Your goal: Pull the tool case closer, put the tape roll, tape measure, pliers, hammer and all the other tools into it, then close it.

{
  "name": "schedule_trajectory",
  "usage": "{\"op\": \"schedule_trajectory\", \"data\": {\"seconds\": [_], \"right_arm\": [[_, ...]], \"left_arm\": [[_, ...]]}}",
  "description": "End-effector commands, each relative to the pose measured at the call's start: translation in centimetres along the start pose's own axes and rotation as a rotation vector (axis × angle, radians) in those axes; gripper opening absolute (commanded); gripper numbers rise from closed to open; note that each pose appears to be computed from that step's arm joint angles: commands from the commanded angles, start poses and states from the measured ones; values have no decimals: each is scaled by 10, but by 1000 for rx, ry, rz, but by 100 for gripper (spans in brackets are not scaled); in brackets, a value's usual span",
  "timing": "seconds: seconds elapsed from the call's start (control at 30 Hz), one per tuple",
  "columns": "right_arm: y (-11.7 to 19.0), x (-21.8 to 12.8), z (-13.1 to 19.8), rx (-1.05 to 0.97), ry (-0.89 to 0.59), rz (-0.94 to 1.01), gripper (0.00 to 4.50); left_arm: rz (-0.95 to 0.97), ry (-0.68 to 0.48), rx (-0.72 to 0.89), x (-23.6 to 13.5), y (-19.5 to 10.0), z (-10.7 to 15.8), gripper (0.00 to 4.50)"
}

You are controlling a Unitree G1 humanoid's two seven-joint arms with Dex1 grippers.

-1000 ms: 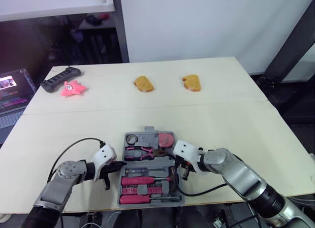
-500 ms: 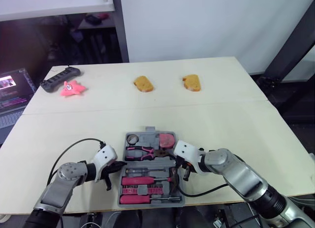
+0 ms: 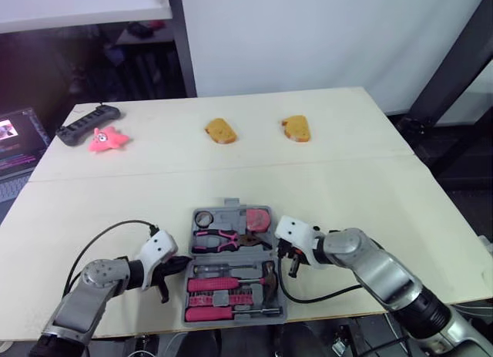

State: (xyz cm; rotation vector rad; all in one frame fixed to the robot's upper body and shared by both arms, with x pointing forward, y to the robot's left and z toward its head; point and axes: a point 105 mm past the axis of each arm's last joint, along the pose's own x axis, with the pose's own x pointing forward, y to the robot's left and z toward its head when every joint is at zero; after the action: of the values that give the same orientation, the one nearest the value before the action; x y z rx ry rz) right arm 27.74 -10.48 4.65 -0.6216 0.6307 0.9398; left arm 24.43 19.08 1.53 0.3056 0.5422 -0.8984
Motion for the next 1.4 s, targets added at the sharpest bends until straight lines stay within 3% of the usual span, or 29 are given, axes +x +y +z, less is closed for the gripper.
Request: {"op": "schedule_trajectory", "data": {"seconds": [0.03,0.13,0.27,0.4,0.67,0.9,1.0,1.2,1.27,1.4], "right_arm": [[-12,-16,8,-15,-45,-42,2],[-18,-27,8,0,-64,-57,2],[-22,-41,7,70,-100,-63,2],[-23,-41,4,149,-107,-52,2],[-32,-38,8,216,-126,-74,2],[-33,-39,17,260,-145,-58,2],[-39,-36,22,381,-178,-52,88],[-49,-20,27,610,-218,1,373],[-53,-12,30,663,-230,19,446],[-62,4,23,726,-183,13,446]], "left_arm": [[116,64,-32,-33,24,-12,0],[95,-6,-26,-52,24,7,0],[-164,-156,-11,-67,-21,32,0],[-301,-145,-13,-51,-49,7,0],[-332,-264,69,-9,-53,5,0],[-379,-120,68,10,-61,-42,0],[-375,-79,85,15,-60,-52,0],[-371,-41,121,16,-56,-60,0],[-378,-29,139,15,-56,-62,0],[-384,-17,167,13,-54,-63,0]]}}
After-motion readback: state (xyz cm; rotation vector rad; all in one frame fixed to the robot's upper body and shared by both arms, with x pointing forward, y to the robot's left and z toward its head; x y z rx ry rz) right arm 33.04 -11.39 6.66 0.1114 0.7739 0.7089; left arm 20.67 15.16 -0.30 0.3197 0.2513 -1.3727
